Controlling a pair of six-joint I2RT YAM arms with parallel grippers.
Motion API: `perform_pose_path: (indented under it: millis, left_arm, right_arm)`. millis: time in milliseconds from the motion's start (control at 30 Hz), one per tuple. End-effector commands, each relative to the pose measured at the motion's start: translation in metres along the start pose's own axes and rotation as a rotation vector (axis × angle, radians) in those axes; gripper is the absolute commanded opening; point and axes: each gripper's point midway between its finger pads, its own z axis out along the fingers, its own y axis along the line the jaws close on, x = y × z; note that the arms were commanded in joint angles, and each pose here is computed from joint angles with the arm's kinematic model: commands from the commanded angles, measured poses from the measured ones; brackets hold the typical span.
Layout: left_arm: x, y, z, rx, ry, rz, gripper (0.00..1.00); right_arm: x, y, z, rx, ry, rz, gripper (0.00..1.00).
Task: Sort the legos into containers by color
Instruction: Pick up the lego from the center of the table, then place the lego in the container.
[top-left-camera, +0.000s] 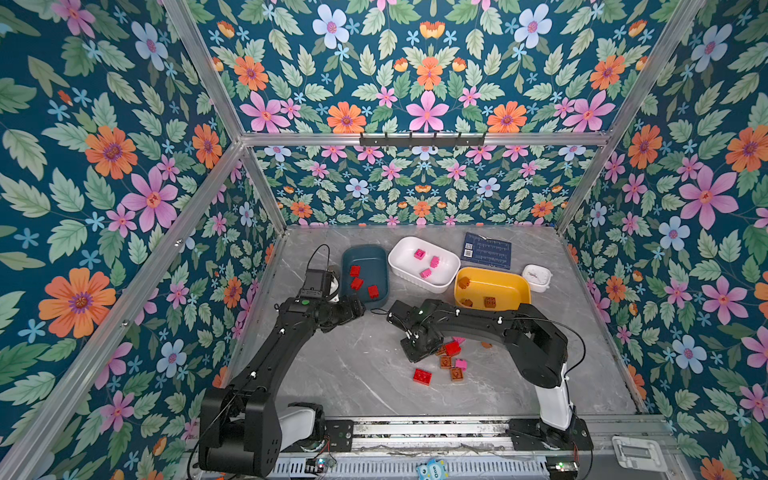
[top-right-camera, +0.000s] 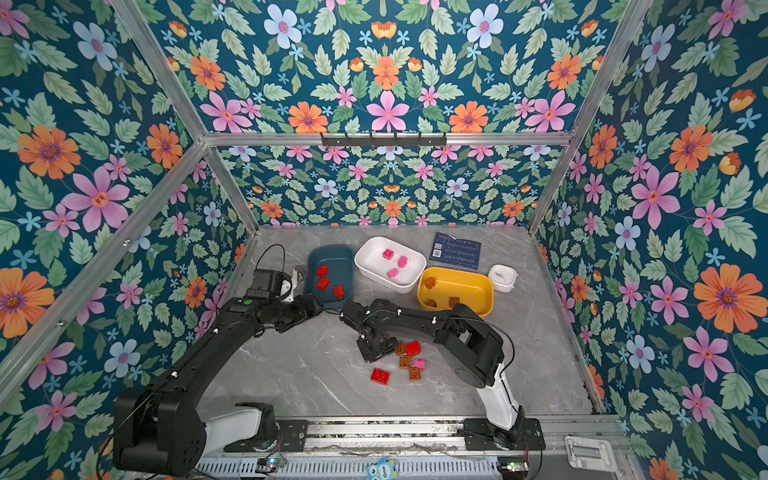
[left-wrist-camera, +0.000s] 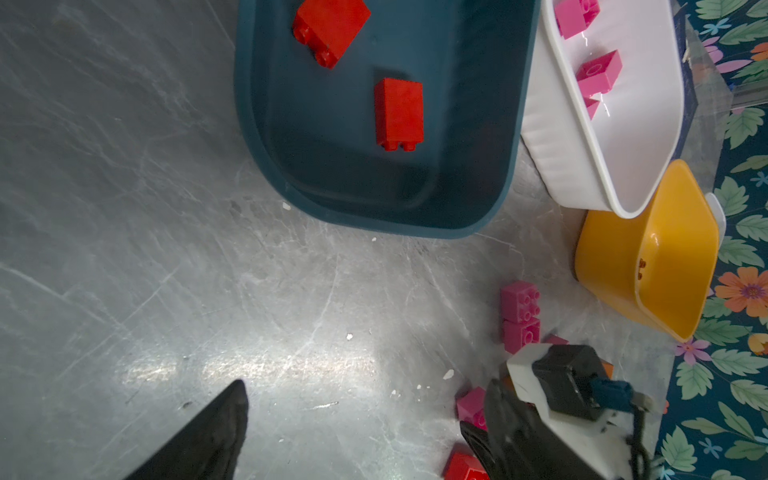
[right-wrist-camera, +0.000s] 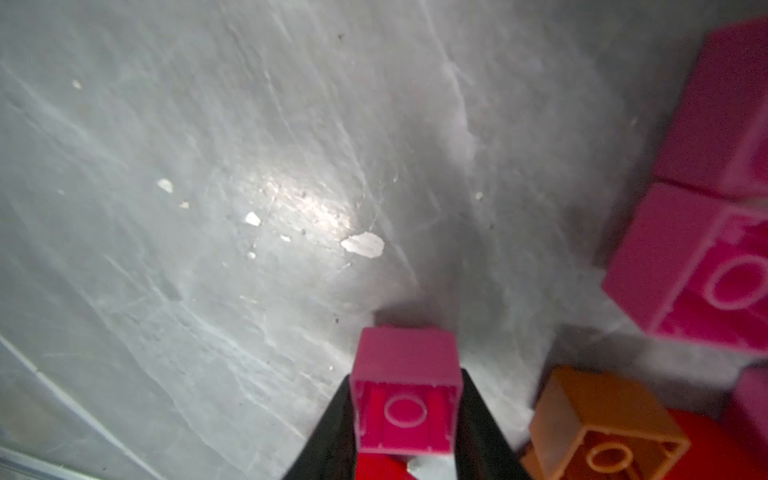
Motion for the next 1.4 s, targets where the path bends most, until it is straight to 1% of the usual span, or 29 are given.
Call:
perform_pose_path:
  millis: [0, 167, 267, 400, 533, 700, 800, 900, 1133, 1267, 1367]
  left_arm:
    - [-0.001, 0.001, -0.001, -0.007, -0.007, 0.013, 0.89]
    - [-0.005, -0.003, -0.005, 0.003, -0.012, 0.016, 0.89]
    - [-0.01, -0.014, -0.007, 0.049, -0.02, 0.005, 0.89]
    - [-0.02, -0.032, -0.01, 0.137, -0.049, -0.041, 0.88]
    - [-0.031, -0.05, -0.015, 0.213, -0.077, -0.068, 0.88]
    - [-0.039, -0.063, -0.018, 0.251, -0.093, -0.079, 0.88]
    - [-0.04, -0.064, -0.017, 0.248, -0.094, -0.078, 0.88]
    - [-0.038, -0.061, -0.015, 0.238, -0.088, -0.078, 0.88]
    - [-0.032, -0.055, -0.011, 0.217, -0.076, -0.077, 0.88]
    - [-0.03, -0.051, -0.012, 0.193, -0.071, -0.063, 0.88]
    - [-0.029, -0.049, -0.011, 0.186, -0.066, -0.058, 0.88]
  right_arm:
    - [0.0, -0.004, -0.005, 0.024, -0.003, -0.007, 0.28]
    - [-0.014, -0.01, -0.033, 0.021, -0.069, -0.011, 0.25]
    - [-0.031, -0.024, -0.056, 0.004, -0.132, 0.002, 0.25]
    - [-0.067, -0.054, -0.085, -0.02, -0.223, 0.023, 0.25]
    - [-0.105, -0.096, -0.102, -0.002, -0.294, 0.046, 0.25]
    - [-0.154, -0.14, -0.112, 0.018, -0.374, 0.081, 0.25]
    - [-0.178, -0.16, -0.109, 0.02, -0.395, 0.103, 0.26]
    - [-0.195, -0.17, -0.102, 0.039, -0.4, 0.097, 0.27]
    - [-0.22, -0.193, -0.075, 0.029, -0.379, 0.134, 0.36]
    - [-0.223, -0.19, -0.081, 0.016, -0.381, 0.106, 0.47]
    - [-0.215, -0.183, -0.09, -0.013, -0.378, 0.088, 0.54]
